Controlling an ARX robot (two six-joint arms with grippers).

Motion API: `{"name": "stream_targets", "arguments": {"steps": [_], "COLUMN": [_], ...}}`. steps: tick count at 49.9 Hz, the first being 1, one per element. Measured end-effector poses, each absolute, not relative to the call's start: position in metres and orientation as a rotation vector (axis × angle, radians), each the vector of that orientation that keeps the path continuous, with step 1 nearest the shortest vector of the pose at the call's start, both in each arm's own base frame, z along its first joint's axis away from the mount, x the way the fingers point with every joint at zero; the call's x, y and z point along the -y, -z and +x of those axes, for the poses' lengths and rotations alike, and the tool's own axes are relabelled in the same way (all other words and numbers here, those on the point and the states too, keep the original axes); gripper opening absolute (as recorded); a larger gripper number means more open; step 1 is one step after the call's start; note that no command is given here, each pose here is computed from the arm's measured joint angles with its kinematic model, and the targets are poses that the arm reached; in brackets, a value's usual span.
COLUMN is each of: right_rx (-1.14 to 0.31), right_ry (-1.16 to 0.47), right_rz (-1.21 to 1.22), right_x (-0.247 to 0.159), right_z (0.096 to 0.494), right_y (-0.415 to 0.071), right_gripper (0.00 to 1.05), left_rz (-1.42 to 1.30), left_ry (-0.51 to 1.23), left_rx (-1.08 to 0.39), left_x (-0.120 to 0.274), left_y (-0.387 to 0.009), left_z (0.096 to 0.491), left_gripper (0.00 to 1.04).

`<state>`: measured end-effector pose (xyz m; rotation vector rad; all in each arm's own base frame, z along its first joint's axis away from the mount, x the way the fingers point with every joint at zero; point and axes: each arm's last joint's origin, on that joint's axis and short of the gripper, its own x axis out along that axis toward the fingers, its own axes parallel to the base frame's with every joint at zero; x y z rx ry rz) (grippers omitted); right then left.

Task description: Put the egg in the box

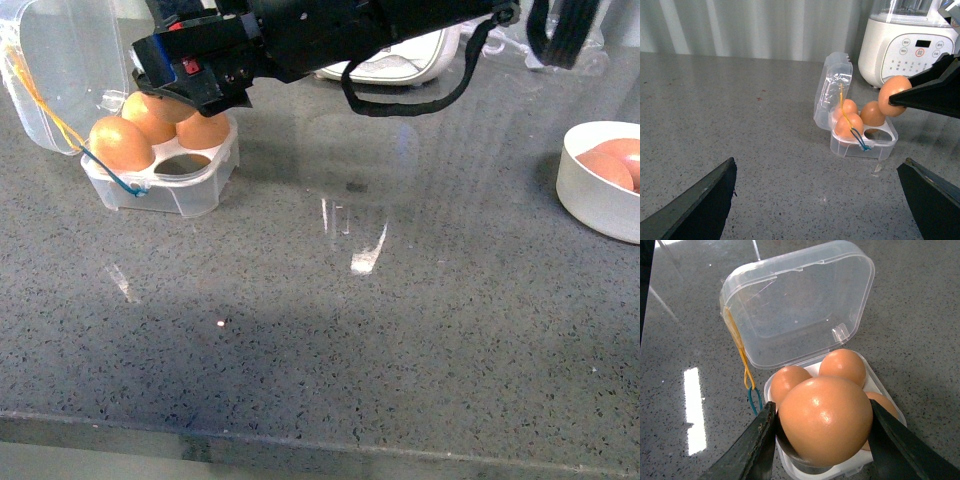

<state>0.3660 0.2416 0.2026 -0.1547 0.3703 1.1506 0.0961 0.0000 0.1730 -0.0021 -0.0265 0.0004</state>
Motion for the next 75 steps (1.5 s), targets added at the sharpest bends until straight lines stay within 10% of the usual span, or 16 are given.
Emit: {"name": "stream_targets", "arguments": {"steps": [25, 41, 75], "right_rx": [-0.384, -0.39, -0.236], "right_ry": [-1.16, -1.151, -0.675], "right_rz": [-0.238, -0.267, -0.156], "right_x": [-0.257, -0.256, -0.148], "right_z": [0.365, 0.364, 0.36], "right_y": [-0.192, -0.19, -0.236], "right_gripper": [0.47, 0.99, 0.97], "left_rz": [-0.002, -0.002, -0.002], "left_ry": [0.0, 0.0, 0.0], "left_rx": [0.027, 0.027, 0.027], "left_x": [0.0, 0.0, 0.0], "left_y": [-0.173, -0.173, -0.173], "left_z": [0.096, 0.096, 0.096], "left_gripper": [0.98, 0.98, 0.98]}}
